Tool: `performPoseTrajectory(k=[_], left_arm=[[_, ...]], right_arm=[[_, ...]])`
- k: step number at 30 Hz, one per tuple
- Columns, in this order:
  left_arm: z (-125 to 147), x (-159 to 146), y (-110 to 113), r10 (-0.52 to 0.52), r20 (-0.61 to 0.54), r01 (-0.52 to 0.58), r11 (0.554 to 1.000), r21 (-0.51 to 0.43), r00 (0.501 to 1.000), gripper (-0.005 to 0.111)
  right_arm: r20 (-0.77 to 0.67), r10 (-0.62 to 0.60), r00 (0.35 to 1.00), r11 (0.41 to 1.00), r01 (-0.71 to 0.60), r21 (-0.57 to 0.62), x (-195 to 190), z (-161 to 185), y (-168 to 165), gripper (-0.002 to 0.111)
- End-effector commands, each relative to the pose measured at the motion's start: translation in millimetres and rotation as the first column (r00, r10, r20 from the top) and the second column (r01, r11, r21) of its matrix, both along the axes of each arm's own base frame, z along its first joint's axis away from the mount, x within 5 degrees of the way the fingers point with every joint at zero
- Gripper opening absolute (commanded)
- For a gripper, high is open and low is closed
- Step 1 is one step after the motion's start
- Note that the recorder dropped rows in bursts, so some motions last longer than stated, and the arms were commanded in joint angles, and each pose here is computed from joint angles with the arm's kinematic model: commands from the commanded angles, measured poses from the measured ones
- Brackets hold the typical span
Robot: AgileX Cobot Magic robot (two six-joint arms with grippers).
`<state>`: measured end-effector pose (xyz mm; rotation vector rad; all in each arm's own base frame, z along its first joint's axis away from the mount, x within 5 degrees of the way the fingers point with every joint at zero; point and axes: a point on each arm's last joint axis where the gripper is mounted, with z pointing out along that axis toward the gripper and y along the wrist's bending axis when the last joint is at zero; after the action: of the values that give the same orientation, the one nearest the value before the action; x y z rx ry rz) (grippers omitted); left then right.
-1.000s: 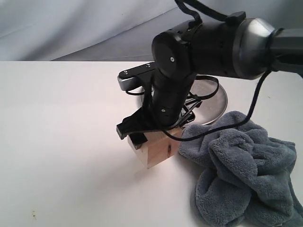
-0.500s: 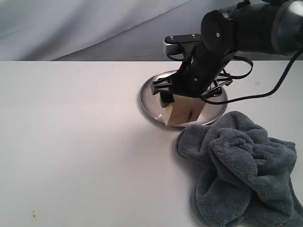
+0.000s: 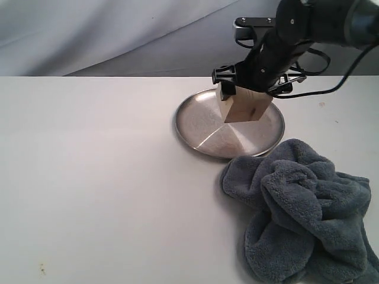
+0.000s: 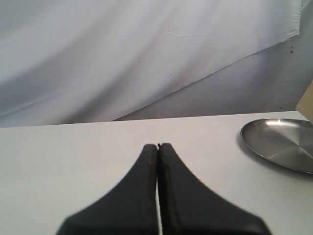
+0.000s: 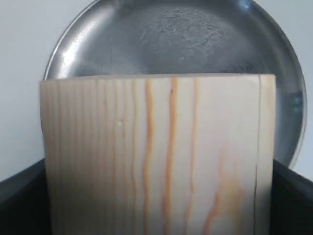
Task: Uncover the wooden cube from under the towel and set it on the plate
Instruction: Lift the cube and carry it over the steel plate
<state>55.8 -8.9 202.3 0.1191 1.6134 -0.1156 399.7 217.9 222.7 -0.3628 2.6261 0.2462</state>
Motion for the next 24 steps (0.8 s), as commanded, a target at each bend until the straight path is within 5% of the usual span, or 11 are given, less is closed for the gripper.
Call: performPoseTrajectory(k=[1, 24], left_arm=[[-1, 0, 0, -0.005, 0.002, 0.005, 1.000, -0.005, 1.000, 0.000], [-1, 0, 0, -0.005, 0.002, 0.005, 1.000, -0.005, 1.000, 0.000]], right_arm=[[0.015, -0.002, 1.000, 1.000, 0.002, 0.031, 25, 1, 15, 0.000], [-0.048, -0.058, 0.997, 0.997, 0.055, -0.061, 71, -17, 26, 0.000]])
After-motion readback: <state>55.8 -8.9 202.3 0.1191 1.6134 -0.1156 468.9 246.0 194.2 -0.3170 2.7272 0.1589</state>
